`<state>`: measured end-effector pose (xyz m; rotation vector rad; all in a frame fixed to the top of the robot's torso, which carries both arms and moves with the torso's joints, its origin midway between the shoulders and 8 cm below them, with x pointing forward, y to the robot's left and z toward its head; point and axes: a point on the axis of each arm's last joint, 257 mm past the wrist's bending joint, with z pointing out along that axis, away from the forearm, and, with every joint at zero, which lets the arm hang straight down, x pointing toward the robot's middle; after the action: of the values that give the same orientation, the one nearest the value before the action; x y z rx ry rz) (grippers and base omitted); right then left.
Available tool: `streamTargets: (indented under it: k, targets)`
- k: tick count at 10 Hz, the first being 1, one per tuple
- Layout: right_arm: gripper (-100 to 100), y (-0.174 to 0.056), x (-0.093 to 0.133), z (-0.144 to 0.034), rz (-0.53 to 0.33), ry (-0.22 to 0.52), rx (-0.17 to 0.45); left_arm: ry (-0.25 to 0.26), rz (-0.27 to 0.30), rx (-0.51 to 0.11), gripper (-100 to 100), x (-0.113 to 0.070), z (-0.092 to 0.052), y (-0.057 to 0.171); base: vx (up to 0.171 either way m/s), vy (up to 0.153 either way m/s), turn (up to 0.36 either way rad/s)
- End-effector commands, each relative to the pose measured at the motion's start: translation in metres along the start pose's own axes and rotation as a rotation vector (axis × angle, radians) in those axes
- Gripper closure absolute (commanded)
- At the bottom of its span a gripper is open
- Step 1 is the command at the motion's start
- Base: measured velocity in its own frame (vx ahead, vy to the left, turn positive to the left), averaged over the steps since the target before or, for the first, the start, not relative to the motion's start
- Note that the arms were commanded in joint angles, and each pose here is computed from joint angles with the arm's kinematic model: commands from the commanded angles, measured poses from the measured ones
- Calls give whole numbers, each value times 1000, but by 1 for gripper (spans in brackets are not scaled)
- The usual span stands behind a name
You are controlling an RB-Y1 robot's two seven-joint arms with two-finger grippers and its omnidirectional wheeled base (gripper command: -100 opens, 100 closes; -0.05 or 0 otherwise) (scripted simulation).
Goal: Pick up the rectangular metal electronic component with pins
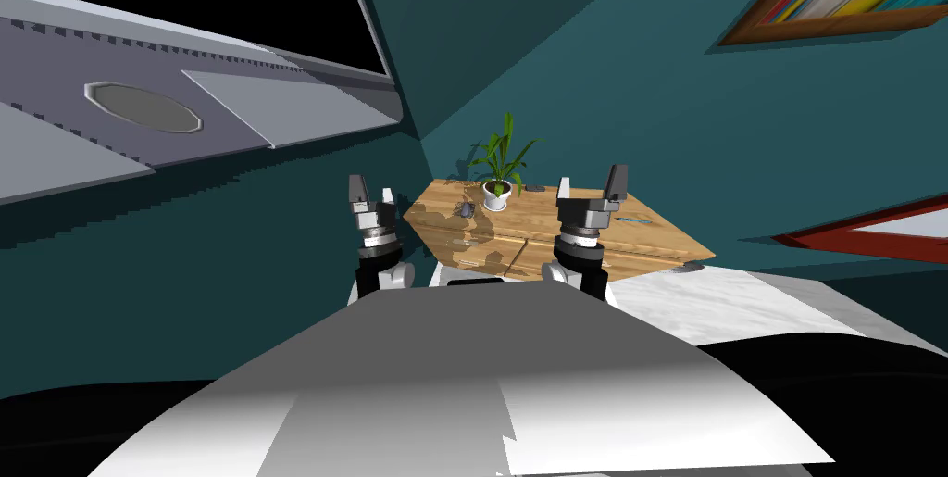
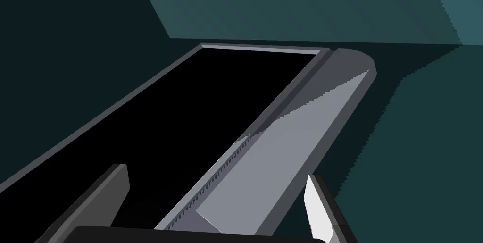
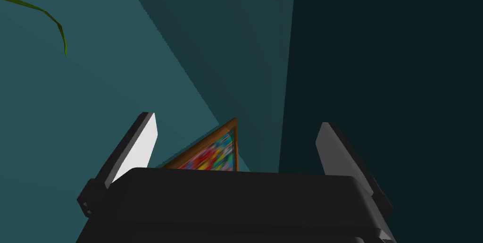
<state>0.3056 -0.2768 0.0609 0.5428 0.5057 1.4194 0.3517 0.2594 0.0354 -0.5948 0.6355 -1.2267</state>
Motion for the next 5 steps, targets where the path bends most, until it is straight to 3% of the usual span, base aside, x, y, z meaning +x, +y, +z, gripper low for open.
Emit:
streamTargets:
  k: [1, 5]
  targets:
    - [0, 0, 0, 0, 0, 0, 0, 37, 23, -28, -100, 4, 4, 12, -24, -16, 53]
    - [0, 0, 0, 0, 0, 0, 0, 89, 70, -97, -100, 7, 15, 40, -49, -22, 42]
